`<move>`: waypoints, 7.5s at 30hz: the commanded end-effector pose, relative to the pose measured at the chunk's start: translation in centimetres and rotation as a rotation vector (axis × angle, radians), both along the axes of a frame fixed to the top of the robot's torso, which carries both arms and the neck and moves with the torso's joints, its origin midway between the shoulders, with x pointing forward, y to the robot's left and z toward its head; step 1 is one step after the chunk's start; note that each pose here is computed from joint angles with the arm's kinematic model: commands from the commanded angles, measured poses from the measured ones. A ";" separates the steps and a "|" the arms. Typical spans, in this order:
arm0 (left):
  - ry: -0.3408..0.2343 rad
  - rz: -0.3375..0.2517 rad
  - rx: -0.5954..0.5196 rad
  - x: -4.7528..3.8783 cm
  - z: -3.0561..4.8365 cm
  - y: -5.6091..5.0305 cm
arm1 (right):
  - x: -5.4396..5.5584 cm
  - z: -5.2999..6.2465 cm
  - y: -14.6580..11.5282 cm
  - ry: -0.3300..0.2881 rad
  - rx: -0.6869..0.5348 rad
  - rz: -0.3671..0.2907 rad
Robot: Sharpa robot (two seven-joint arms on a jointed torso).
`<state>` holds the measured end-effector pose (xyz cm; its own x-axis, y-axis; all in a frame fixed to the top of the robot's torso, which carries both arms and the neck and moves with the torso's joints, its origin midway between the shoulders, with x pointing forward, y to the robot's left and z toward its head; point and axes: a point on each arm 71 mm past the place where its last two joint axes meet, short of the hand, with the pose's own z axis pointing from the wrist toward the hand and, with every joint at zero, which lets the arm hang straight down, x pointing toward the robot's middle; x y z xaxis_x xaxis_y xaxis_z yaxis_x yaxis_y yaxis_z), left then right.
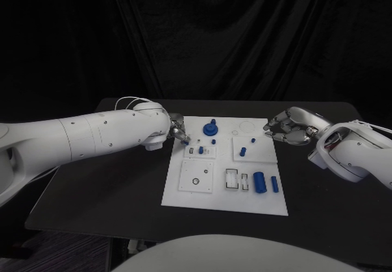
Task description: Assemble the parts on the task board
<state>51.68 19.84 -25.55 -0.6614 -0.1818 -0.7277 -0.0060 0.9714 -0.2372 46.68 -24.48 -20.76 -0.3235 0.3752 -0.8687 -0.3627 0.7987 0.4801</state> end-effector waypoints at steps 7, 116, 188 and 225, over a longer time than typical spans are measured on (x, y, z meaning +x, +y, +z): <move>0.002 0.027 -0.051 -1.66 0.40 -0.5 | 0.0 -0.3 -0.4 0.007 -0.006 -0.021; -0.010 0.023 -0.120 -2.81 -2.35 -0.1 | -0.3 -0.8 -0.7 0.050 -0.014 -0.029; -0.512 -0.707 -0.140 0.08 -0.06 -7.1 | -0.3 -0.9 -0.8 0.059 -0.012 -0.030; -0.444 -0.658 -0.078 1.28 -1.85 -7.5 | -0.3 -1.0 -0.5 0.070 -0.017 -0.023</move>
